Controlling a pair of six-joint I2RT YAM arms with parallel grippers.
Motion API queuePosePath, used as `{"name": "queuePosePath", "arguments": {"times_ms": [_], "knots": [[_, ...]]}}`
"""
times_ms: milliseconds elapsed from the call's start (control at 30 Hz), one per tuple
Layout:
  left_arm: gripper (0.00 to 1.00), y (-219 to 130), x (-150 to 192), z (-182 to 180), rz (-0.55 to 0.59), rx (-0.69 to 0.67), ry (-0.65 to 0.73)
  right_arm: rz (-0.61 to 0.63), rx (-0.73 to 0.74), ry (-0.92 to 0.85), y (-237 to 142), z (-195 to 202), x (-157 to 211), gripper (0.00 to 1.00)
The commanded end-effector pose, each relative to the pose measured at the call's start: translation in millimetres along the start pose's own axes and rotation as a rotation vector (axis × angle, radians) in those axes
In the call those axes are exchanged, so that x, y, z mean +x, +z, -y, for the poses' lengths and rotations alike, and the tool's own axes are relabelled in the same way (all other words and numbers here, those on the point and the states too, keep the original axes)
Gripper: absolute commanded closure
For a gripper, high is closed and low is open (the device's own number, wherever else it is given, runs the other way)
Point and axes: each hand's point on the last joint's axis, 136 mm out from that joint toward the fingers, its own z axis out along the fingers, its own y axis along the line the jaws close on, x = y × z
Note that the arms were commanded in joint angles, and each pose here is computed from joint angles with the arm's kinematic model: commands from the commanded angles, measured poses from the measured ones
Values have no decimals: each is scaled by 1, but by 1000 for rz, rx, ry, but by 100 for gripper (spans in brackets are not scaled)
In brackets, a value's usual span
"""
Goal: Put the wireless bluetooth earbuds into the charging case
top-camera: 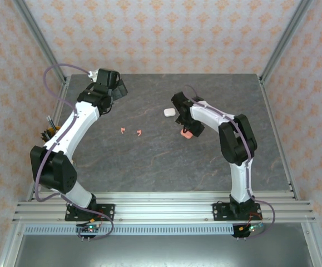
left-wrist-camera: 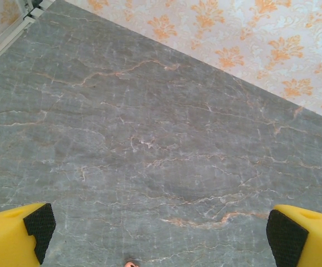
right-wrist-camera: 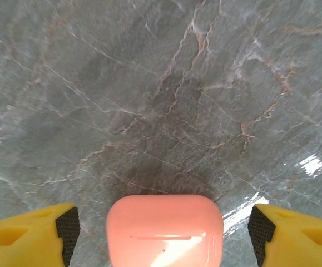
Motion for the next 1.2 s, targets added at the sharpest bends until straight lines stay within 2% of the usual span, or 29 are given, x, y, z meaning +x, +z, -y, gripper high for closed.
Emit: {"name": "queuePosePath", "arguments": {"times_ms": [0, 500, 600, 833, 1000, 1167], "knots": [[0, -9, -7, 3, 26, 46, -24, -31, 24, -51, 8, 2, 7, 19], [0, 0, 6, 14, -25, 98, 22, -113, -5, -148, 33, -3, 26, 23], [0, 0, 7, 14, -30, 102, 27, -123, 0, -167, 37, -1, 27, 27], [0, -3, 16, 17, -57, 139, 26, -175, -58, -257, 38, -7, 38, 44], [0, -7, 29, 19, -94, 186, 16, -200, -154, -413, 20, -25, 58, 45], [0, -13, 43, 13, -119, 206, 2, -221, -171, -601, 6, -36, 88, 45]]}}
